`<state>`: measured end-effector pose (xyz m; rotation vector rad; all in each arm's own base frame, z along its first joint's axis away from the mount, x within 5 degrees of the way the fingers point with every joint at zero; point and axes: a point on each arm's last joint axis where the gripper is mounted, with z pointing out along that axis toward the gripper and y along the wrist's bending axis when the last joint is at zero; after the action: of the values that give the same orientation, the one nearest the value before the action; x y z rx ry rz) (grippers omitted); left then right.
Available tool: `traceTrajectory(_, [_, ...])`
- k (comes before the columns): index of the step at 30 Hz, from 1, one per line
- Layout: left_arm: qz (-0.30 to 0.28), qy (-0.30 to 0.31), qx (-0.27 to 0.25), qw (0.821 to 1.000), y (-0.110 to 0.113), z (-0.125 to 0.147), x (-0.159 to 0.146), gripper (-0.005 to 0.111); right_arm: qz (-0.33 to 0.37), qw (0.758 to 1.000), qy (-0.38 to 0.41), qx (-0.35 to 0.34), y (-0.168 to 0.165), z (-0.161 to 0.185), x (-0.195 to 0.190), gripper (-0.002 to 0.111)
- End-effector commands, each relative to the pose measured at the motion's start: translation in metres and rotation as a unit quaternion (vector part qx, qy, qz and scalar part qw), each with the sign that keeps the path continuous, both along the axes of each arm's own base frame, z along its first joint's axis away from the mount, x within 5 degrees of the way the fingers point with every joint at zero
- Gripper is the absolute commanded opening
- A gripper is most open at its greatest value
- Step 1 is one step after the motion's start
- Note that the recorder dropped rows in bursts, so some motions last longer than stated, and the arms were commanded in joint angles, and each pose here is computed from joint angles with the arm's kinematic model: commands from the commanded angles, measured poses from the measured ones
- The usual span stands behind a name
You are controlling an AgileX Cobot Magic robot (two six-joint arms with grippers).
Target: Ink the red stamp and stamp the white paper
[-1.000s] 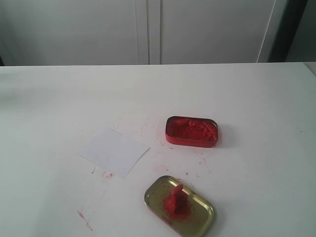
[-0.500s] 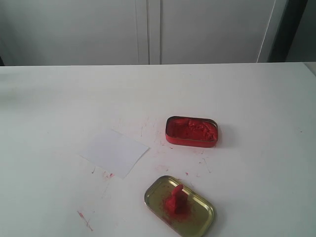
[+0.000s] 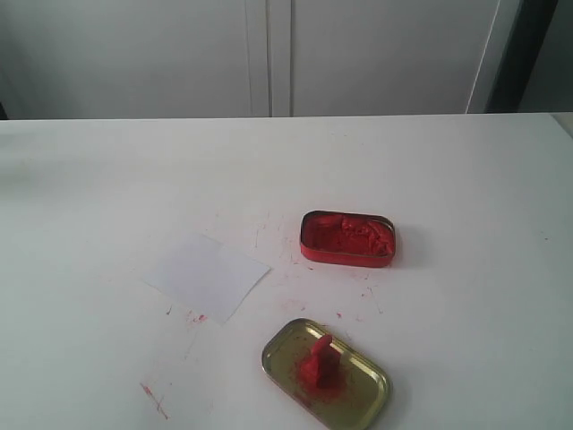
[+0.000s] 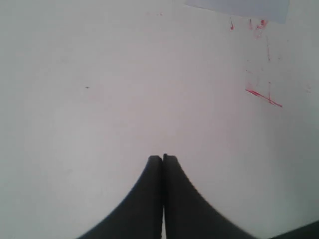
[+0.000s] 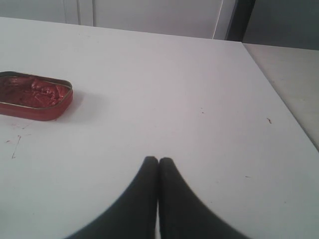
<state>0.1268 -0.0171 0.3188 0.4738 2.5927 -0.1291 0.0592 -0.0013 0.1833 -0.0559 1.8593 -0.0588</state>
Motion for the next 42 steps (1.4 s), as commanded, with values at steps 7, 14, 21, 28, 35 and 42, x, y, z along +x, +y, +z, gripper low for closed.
traceTrajectory(7, [-0.055, 0.077, -0.026, 0.995, -0.020, -0.021, 0.031, 0.000, -0.004, 1.000, -0.004, 0.006, 0.000, -0.001, 0.000, 0.000])
traceTrajectory(14, [-0.112, 0.108, -0.022, 0.988, -0.061, -0.035, 0.046, 0.000, -0.004, 1.000, -0.004, 0.006, 0.000, -0.001, 0.000, 0.000])
traceTrajectory(21, [-0.152, 0.127, 0.002, 0.980, -0.106, -0.032, 0.072, 0.000, -0.004, 1.000, -0.004, 0.006, 0.000, -0.001, 0.000, 0.000])
traceTrajectory(28, [-0.204, 0.138, 0.027, 0.969, -0.155, -0.035, 0.096, 0.000, -0.004, 1.000, -0.004, 0.006, 0.000, -0.001, 0.000, 0.000])
traceTrajectory(35, [-0.245, 0.159, 0.052, 0.955, -0.203, -0.039, 0.115, 0.000, -0.004, 1.000, -0.004, 0.006, 0.000, -0.001, 0.000, 0.000])
traceTrajectory(42, [-0.282, 0.156, 0.061, 0.945, -0.248, -0.041, 0.124, 0.000, -0.004, 1.000, -0.004, 0.006, 0.000, -0.001, 0.000, 0.000])
